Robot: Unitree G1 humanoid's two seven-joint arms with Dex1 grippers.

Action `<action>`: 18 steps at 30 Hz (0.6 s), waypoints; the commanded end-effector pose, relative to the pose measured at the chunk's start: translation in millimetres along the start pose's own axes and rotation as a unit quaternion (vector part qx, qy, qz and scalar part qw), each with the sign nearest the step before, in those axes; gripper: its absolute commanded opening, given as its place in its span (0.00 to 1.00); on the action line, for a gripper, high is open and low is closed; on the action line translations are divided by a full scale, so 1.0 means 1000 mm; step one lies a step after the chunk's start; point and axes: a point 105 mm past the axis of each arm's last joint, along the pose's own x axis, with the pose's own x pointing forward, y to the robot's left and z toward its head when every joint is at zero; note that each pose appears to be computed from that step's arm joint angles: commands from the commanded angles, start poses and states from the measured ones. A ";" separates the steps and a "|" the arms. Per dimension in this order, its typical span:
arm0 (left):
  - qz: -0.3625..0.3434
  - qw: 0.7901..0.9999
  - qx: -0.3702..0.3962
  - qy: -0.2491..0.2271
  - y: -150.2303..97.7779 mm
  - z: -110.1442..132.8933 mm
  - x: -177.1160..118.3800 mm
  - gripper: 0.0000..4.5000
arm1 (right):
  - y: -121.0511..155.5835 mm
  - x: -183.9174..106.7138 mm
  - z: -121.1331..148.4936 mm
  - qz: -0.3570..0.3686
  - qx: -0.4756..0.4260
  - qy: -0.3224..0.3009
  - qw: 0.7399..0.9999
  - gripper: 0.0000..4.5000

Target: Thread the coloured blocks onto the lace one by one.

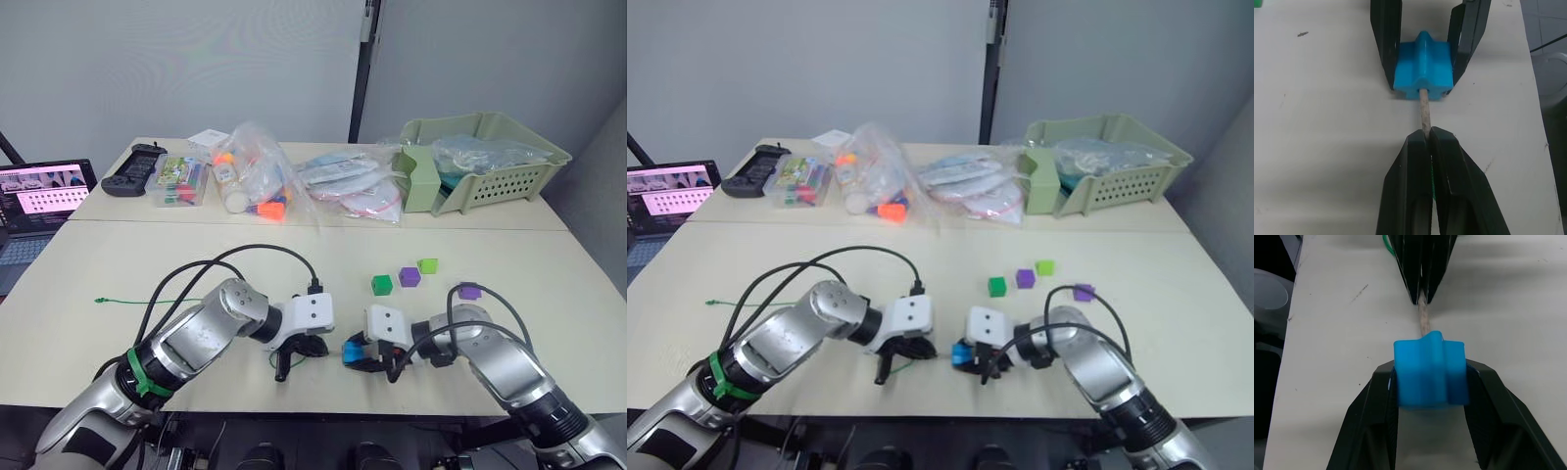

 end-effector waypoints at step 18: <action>0.007 0.994 -0.011 -0.111 0.010 0.001 -0.006 0.50 | 0.000 0.001 0.003 -0.022 0.014 -0.006 1.000 0.30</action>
